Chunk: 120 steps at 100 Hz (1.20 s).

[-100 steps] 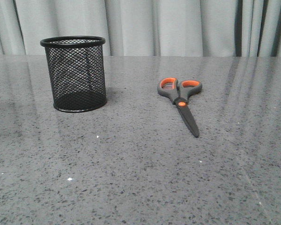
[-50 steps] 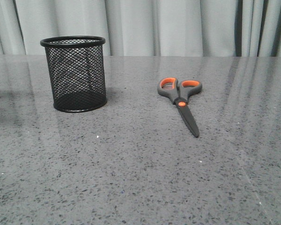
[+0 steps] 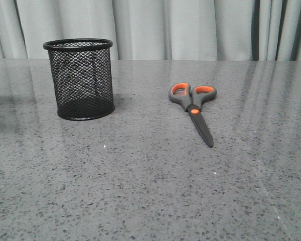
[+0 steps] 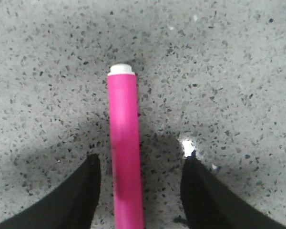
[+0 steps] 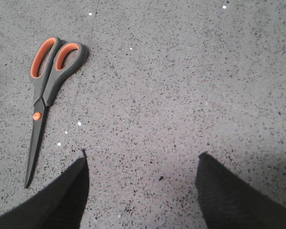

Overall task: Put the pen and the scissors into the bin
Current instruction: 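Lower the open left gripper around the pink marker and close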

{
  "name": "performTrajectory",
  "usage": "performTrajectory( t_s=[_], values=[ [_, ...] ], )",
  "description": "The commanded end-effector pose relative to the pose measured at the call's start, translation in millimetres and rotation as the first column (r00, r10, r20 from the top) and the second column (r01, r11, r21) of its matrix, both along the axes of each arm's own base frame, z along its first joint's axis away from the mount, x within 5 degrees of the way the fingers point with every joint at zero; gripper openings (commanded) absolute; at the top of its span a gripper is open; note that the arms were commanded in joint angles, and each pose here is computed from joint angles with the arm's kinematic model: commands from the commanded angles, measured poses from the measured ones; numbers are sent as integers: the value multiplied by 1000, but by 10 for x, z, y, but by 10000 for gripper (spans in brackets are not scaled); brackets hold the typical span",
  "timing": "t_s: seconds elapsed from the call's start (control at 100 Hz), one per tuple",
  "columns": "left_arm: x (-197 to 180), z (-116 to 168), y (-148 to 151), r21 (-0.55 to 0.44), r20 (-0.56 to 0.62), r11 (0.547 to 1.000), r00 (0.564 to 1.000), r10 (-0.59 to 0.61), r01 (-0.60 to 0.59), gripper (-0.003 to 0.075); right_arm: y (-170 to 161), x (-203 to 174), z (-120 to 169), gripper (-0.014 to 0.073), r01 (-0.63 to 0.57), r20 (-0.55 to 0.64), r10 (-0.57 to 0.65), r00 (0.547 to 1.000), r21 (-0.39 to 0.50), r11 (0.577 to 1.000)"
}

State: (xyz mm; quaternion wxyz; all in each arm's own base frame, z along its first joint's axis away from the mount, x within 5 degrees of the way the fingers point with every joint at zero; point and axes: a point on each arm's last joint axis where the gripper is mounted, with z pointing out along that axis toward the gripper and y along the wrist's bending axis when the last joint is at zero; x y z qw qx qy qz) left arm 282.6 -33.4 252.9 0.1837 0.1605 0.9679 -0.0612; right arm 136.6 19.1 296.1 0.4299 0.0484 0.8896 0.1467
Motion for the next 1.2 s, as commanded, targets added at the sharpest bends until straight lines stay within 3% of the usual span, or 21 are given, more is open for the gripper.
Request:
performTrajectory(
  t_s=[0.0, 1.19],
  values=[
    [50, 153, -10, -15, 82, 1000, 997, 11, -10, 353, -17, 45, 129, 433, 14, 74, -14, 997, -7, 1000],
    [34, 139, -12, -14, 57, 1000, 998, 7, -6, 352, -11, 34, 115, 433, 6, 55, -6, 998, -6, 1000]
  ],
)
